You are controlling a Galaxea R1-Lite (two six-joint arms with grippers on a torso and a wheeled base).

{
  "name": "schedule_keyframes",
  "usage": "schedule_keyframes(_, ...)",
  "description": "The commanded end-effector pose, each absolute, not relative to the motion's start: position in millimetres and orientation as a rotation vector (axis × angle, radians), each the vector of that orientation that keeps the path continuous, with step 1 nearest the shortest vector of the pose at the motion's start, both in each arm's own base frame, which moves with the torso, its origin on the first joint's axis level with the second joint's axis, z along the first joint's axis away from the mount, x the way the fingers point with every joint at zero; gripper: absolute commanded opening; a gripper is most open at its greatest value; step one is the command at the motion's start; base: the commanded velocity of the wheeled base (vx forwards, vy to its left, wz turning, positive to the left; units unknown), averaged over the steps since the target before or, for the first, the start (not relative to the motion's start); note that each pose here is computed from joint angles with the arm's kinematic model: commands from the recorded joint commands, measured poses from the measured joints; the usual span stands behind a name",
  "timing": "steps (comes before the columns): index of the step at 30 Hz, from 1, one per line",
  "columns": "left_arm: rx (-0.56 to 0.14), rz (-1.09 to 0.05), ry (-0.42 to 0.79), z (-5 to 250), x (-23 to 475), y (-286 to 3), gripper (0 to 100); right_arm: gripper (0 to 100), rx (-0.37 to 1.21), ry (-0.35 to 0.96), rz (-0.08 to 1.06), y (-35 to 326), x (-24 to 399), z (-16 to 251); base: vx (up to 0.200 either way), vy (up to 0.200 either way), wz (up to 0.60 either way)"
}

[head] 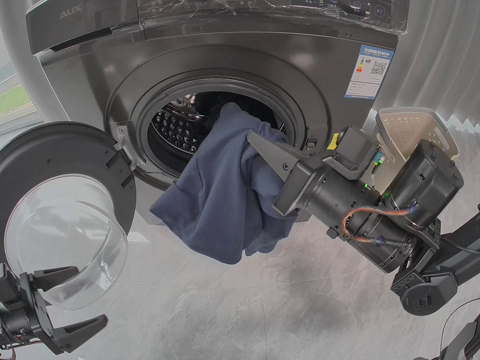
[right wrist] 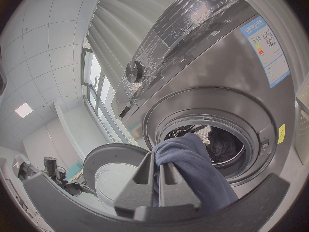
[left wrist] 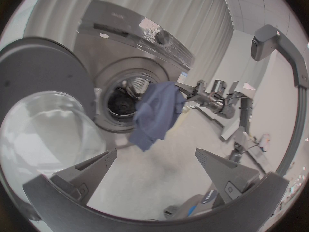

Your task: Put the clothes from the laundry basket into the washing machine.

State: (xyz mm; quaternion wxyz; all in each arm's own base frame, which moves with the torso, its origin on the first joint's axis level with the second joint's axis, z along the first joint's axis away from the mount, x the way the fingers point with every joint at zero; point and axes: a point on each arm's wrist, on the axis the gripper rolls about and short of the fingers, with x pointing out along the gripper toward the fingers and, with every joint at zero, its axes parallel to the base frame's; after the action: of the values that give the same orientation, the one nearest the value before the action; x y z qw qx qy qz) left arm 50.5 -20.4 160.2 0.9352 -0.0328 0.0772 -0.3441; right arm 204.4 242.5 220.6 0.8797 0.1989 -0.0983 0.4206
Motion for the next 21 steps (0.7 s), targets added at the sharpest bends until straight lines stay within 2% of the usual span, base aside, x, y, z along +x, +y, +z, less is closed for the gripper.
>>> schedule_keyframes(1,-0.155,-0.928,0.36,160.6,105.3,-54.5,100,0,0.436,-0.232,0.882,253.3,216.4,226.7,0.0,0.0,0.0)
schedule_keyframes(4,-0.183,-0.933,0.398,164.7,125.7,-64.5,100,0,0.438,-0.237,0.878,252.4,217.7,227.6,0.0,0.0,0.0)
schedule_keyframes(13,-0.174,-0.944,0.493,156.4,175.3,-93.2,100,0,0.449,-0.267,0.87,251.7,221.2,236.2,0.0,0.0,0.0)
schedule_keyframes(21,-0.172,-0.935,0.501,144.1,210.1,-110.0,100,0,0.45,-0.27,0.869,250.7,221.0,237.0,0.0,0.0,0.0)
